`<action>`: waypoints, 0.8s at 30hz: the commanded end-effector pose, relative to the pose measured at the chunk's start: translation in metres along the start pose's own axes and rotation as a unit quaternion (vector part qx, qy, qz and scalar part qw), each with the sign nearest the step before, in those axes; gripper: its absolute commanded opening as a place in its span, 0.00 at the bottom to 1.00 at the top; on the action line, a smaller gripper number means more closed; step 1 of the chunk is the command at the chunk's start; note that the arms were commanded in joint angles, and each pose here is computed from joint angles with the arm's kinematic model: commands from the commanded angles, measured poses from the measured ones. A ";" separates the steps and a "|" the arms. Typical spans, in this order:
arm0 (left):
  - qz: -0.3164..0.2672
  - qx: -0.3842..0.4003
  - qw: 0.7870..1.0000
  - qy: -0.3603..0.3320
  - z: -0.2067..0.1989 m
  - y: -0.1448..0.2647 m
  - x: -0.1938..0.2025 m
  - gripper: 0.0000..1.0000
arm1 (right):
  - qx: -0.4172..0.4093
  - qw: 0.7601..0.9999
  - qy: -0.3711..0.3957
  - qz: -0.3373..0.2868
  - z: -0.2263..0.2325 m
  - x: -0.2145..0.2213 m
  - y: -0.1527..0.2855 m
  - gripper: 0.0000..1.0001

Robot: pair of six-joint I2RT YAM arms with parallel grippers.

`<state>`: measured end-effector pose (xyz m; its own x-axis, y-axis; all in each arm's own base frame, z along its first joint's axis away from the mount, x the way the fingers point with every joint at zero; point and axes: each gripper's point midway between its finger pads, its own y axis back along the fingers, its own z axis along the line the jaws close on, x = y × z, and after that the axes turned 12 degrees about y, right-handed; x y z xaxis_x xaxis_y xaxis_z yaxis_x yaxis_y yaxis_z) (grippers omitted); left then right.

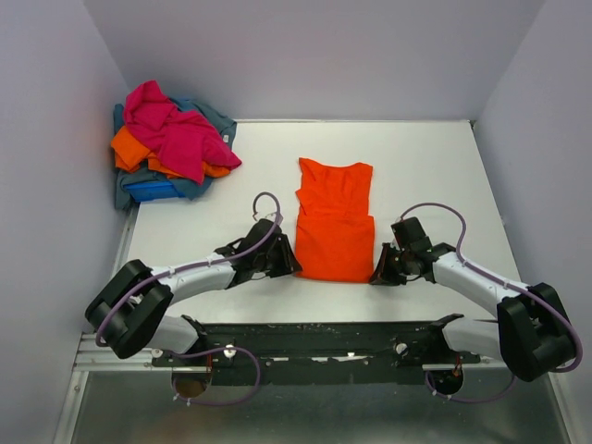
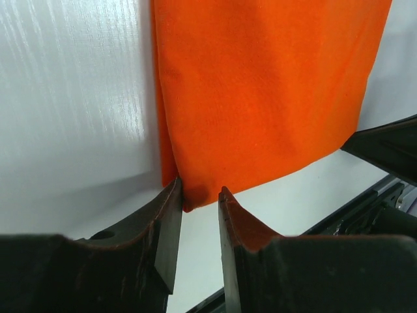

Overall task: Fold and stack the t-shirts
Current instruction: Grab one side of the 2/3 rectangular tshirt with both arms

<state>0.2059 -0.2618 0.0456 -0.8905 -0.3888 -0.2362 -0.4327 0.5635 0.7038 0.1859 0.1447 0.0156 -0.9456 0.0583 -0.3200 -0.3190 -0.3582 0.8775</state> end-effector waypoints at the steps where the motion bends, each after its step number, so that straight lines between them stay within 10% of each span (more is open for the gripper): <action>1: 0.007 -0.012 1.000 0.002 0.001 -0.007 0.002 0.35 | -0.002 1.000 0.011 -0.005 0.001 -0.003 -0.002 0.16; 9: 0.012 -0.042 0.999 0.000 0.015 -0.006 0.006 0.33 | 0.005 1.000 0.018 -0.012 -0.001 -0.005 0.003 0.16; 14: 0.024 -0.041 0.999 -0.006 0.013 -0.014 0.009 0.14 | 0.004 1.000 0.021 -0.015 0.002 -0.009 0.006 0.01; 24: 0.015 -0.052 0.998 -0.020 0.012 -0.007 0.007 0.00 | -0.004 0.999 0.025 -0.030 0.006 -0.011 0.024 0.01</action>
<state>0.2002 -0.2633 0.0258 -0.9134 -0.3485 -0.2105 -0.3749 0.5181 0.7688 0.1858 0.1436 0.0308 -0.9301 0.0422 -0.3648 -0.3536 -0.3710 0.8587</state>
